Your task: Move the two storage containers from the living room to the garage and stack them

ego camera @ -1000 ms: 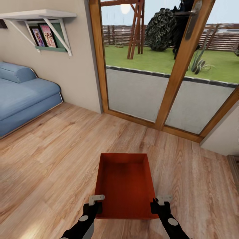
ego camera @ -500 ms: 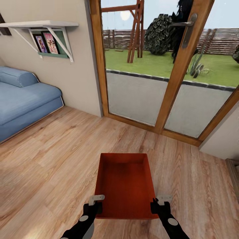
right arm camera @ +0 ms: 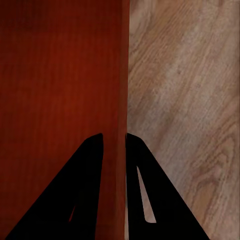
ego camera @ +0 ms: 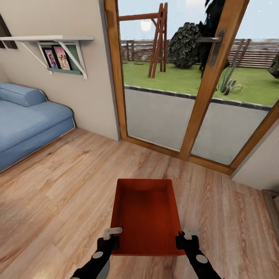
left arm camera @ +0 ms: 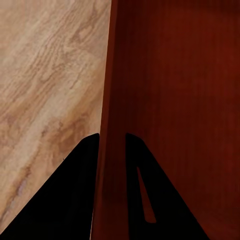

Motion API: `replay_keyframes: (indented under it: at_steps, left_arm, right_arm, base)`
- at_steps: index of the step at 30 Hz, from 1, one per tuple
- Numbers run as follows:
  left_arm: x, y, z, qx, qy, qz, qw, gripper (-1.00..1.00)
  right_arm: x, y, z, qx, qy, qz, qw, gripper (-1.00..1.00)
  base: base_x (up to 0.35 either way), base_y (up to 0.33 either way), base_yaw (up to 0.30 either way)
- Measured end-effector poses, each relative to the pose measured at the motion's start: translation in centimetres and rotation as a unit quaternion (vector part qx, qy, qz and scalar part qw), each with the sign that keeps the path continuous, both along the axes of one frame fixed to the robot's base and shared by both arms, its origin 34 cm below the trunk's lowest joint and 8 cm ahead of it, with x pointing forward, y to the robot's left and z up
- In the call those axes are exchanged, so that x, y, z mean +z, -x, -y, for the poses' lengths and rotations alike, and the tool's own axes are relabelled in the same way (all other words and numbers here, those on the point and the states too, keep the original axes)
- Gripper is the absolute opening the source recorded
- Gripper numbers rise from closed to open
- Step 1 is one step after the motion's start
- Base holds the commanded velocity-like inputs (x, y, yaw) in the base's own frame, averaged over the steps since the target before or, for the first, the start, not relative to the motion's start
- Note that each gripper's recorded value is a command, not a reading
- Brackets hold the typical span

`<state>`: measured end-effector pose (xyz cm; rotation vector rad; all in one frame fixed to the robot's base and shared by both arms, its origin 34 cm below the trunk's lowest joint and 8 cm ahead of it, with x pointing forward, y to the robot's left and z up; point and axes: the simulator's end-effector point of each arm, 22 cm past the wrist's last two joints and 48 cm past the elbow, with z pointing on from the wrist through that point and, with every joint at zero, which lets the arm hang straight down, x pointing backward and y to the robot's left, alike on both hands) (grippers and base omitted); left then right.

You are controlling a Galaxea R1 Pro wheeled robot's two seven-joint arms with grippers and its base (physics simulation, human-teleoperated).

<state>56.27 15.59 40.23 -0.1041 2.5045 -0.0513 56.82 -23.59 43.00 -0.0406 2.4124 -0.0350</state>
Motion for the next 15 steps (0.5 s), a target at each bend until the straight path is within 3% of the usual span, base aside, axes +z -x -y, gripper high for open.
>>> replay_keyframes:
  at_steps: [15]
  left_arm:
    - [3.9, -1.1, 0.0, 0.0, 0.0, 0.011, 0.9999, -1.0]
  right_arm:
    - [3.9, -1.0, 0.0, 0.0, 0.0, 0.011, 0.9999, -1.0]
  base:
    - [0.0, 0.0, 0.0]
